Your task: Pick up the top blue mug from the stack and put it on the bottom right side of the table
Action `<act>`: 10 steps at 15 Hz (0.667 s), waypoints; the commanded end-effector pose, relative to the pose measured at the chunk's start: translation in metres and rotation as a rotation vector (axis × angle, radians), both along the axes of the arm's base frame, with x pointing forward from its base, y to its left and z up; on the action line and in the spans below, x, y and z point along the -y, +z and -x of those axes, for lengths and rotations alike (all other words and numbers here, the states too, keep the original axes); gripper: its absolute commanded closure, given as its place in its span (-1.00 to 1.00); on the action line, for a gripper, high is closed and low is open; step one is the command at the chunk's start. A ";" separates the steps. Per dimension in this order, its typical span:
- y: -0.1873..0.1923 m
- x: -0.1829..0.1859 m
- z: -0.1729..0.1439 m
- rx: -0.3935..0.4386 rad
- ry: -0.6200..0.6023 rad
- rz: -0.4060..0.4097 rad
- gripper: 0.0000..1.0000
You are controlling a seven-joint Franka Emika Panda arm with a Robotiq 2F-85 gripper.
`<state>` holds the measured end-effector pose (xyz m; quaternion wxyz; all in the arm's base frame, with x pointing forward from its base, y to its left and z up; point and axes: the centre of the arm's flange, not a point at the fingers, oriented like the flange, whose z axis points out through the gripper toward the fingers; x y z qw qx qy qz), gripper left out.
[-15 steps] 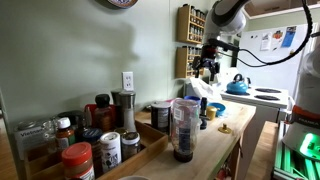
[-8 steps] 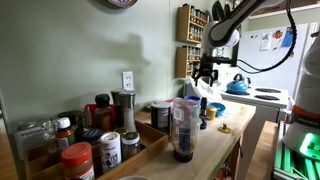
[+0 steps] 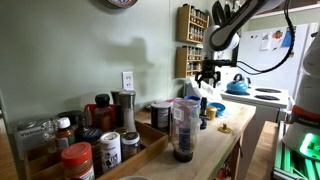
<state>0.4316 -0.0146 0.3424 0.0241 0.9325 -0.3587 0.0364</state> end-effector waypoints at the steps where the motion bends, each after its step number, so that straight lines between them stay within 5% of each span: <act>1: 0.005 -0.003 0.003 -0.004 0.110 0.168 -1.00; 3: 0.008 -0.003 -0.004 0.025 0.165 0.274 -1.00; 4: 0.012 -0.009 -0.006 0.010 0.246 0.148 -1.00; 8: 0.002 -0.019 -0.027 -0.095 0.306 -0.034 -1.00; 9: 0.000 -0.017 -0.029 -0.120 0.322 -0.073 -1.00; 10: 0.005 -0.025 -0.014 -0.055 0.302 -0.002 -1.00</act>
